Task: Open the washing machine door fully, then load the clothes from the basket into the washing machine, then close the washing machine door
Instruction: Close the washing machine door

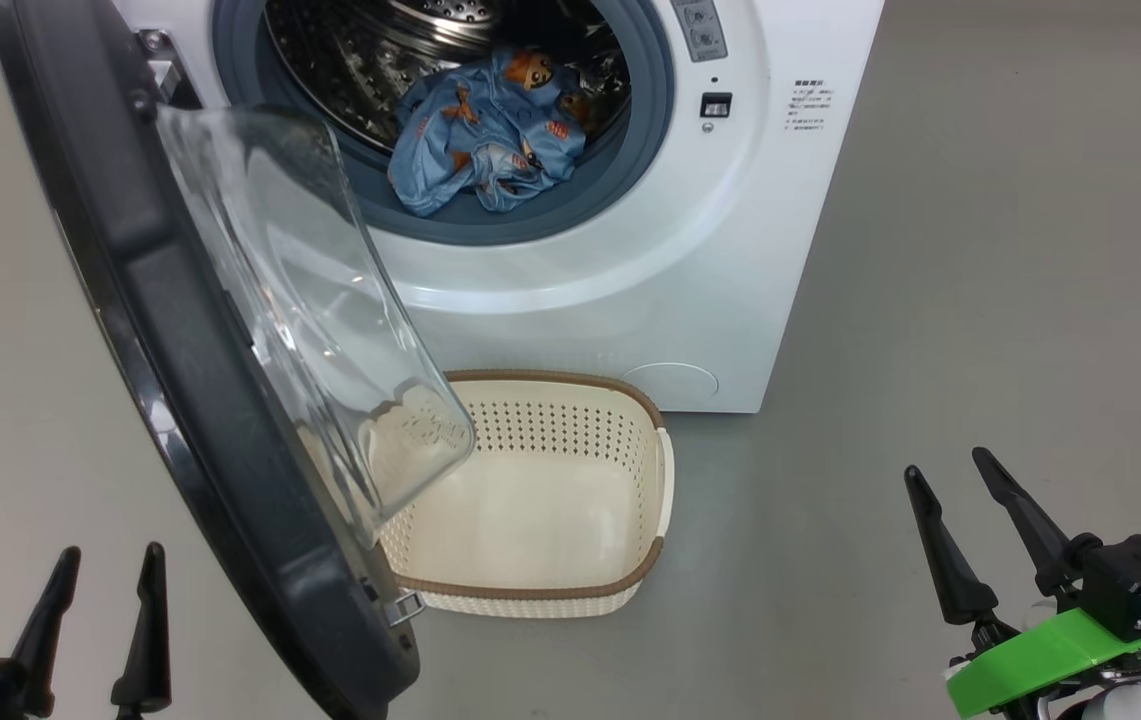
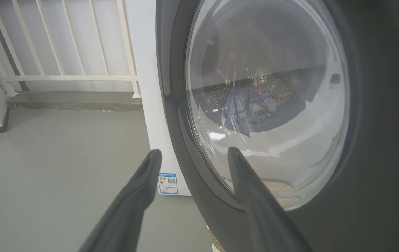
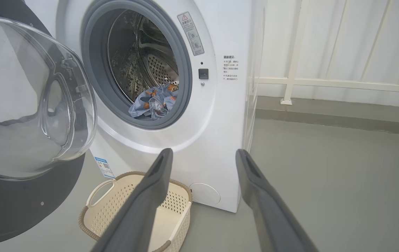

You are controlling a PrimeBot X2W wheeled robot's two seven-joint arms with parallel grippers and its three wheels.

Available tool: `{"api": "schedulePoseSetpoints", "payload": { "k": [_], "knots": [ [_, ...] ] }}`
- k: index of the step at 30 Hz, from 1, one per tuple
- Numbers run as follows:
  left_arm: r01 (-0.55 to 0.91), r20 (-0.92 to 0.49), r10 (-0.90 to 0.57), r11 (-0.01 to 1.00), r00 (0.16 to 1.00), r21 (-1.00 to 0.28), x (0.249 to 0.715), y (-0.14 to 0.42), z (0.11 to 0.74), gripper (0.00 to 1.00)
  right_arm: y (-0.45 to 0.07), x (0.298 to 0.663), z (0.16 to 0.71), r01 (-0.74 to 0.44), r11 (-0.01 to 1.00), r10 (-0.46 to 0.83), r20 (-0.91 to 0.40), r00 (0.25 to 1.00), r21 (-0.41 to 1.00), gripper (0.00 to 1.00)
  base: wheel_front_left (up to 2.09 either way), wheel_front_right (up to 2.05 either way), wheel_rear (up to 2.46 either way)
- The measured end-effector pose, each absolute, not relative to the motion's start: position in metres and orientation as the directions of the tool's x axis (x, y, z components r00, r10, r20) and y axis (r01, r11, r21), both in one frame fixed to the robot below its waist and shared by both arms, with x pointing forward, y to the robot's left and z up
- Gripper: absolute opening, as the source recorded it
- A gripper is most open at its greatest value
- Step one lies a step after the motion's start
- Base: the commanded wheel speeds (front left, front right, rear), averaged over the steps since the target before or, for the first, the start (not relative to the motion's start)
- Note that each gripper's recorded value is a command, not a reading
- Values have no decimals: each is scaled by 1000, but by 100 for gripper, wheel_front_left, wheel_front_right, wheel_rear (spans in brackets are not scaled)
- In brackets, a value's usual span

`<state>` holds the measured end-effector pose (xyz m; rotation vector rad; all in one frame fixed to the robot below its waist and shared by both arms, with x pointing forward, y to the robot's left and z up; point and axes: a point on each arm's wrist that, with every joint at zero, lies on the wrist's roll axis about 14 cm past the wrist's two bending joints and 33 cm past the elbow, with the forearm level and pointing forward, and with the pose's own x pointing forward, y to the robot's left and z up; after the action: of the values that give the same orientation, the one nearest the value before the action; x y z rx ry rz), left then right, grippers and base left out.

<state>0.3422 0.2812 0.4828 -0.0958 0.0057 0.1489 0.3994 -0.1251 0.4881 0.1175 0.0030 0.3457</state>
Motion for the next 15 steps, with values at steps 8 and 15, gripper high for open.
{"api": "schedulePoseSetpoints", "payload": {
  "k": [8,15],
  "knots": [
    [-152,-9,152,984,988,-94,341,282,484,100,-124,400,489,-342,933,342,21,939,114,93,0,0,0],
    [-154,-6,155,984,988,-94,340,283,485,100,-123,400,490,-345,932,344,23,939,114,92,0,0,0]
  ]
}}
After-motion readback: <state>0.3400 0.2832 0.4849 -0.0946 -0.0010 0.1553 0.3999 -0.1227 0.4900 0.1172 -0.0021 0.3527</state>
